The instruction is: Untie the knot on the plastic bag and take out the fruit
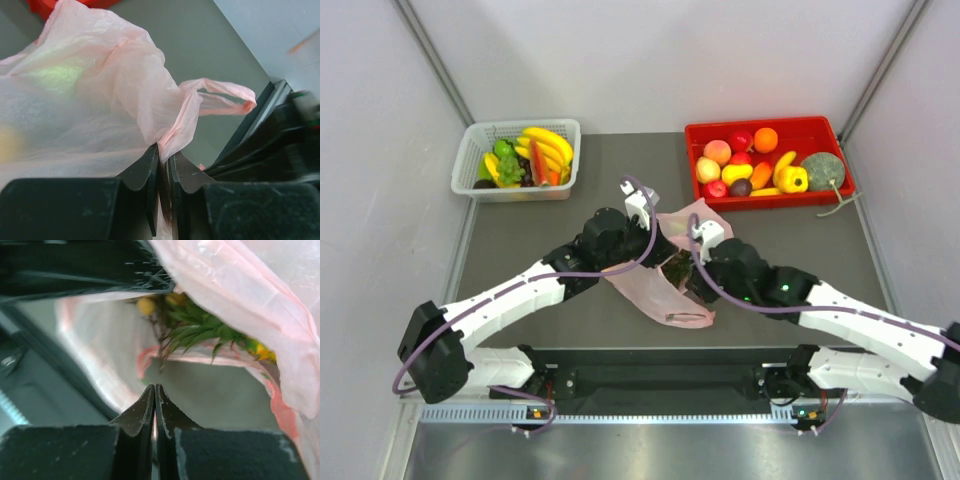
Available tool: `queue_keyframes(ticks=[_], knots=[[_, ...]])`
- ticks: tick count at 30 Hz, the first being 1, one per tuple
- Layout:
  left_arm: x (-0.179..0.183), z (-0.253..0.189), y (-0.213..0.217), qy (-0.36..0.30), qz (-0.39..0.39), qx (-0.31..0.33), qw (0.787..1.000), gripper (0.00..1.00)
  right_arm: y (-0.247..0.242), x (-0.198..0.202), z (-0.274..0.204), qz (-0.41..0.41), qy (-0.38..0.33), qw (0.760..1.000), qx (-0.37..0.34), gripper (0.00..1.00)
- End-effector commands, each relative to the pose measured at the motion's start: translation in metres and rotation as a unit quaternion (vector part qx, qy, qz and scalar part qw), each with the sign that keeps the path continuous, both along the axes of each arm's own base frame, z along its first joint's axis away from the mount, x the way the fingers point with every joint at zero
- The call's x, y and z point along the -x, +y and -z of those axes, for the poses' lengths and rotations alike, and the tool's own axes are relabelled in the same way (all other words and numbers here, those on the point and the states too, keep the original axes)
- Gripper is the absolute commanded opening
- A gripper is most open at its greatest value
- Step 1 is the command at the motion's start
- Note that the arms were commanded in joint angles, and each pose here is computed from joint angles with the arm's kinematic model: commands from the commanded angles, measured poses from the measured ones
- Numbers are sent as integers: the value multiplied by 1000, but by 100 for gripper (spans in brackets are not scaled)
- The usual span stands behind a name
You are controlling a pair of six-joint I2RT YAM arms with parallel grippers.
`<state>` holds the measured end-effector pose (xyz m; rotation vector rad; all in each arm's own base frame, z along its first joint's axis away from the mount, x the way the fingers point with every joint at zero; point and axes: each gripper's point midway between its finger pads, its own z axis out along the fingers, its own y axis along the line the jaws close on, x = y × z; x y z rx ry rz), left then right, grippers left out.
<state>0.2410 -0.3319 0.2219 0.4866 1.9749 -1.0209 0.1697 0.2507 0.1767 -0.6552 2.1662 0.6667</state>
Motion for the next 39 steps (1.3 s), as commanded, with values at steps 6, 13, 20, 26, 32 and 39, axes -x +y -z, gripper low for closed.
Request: queue_keyframes(ticks=[6,13,20,26,32,39], knots=[[-13,-29,17,-58,-57,27,996,10,94,20,-1,-72,-38,995,-52,0],[-19,-11,37,-61,-110,15,992,3,153,102,-21,-281,20,942,-180,0],[-17,1,40,-49,-117,20,992,1,118,38,-8,-100,-38,988,-110,0],[-14,7,42,-41,-118,30,992,0,7,-36,15,224,-93,969,36,0],[-11,7,38,-36,-112,41,992,0,-42,-69,38,302,-65,948,71,0],[-9,4,23,-27,-82,55,995,0,-115,-89,42,440,-85,885,127,0]])
